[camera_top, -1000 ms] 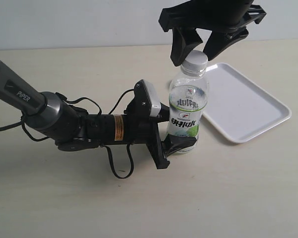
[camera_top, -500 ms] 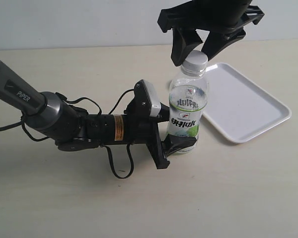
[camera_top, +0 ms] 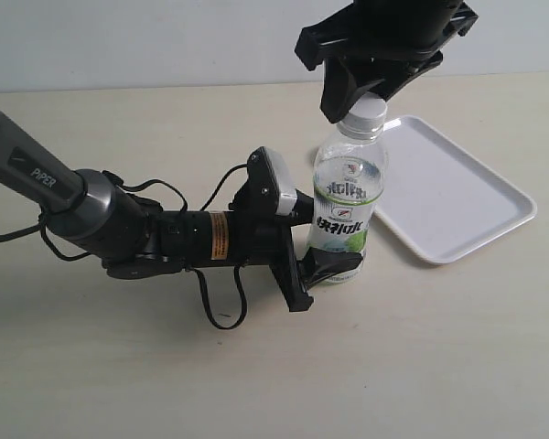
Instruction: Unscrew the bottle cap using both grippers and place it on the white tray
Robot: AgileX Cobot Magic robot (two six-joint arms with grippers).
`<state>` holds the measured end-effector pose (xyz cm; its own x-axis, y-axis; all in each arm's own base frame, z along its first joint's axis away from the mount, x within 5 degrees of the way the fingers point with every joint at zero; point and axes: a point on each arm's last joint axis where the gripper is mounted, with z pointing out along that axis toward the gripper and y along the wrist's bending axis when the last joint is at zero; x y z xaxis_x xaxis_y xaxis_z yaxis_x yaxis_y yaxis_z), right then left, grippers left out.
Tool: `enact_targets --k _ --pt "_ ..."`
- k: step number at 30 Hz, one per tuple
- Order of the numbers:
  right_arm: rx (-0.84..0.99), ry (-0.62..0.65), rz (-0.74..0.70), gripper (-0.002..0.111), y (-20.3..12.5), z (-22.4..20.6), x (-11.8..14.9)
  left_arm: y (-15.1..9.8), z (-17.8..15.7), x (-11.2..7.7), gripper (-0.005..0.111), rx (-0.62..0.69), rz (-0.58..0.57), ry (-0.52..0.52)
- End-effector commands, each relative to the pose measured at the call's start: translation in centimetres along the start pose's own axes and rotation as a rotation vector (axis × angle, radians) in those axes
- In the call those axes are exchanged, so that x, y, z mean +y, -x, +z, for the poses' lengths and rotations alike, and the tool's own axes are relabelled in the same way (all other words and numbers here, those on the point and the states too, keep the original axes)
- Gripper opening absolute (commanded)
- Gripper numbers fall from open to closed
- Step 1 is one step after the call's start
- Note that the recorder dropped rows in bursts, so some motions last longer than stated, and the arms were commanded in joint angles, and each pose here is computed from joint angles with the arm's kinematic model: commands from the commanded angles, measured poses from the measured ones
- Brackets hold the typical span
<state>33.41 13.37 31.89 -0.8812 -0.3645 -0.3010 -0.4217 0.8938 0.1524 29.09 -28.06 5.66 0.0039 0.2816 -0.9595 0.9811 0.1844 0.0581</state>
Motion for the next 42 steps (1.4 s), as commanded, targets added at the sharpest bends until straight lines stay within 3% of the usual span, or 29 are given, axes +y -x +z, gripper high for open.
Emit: enact_targets --k 1,14,21,35,37,42 --pt "-0.014 -0.006 -0.124 0.0 0.11 -0.28 0.05 -0.62 0.0 -0.21 0.0 0.059 0.015 -0.014" --pt "-0.011 -0.011 -0.75 0.0 0.11 -0.28 0.05 -0.62 0.0 -0.21 0.0 0.059 0.015 -0.014" --pt "-0.012 -0.009 -0.976 0.0 0.12 -0.28 0.09 -0.62 0.0 -0.21 0.0 0.059 0.017 -0.014" --pt "-0.021 0.006 -0.994 0.001 0.15 -0.22 0.22 -0.62 0.0 -0.21 0.0 0.059 0.017 -0.014" --pt "-0.026 0.014 -0.973 0.006 0.16 -0.22 0.3 -0.62 0.0 -0.21 0.0 0.059 0.017 -0.014" --pt "-0.027 0.015 -0.97 0.035 0.16 -0.22 0.32 -0.62 0.0 -0.21 0.0 0.059 0.019 -0.014"
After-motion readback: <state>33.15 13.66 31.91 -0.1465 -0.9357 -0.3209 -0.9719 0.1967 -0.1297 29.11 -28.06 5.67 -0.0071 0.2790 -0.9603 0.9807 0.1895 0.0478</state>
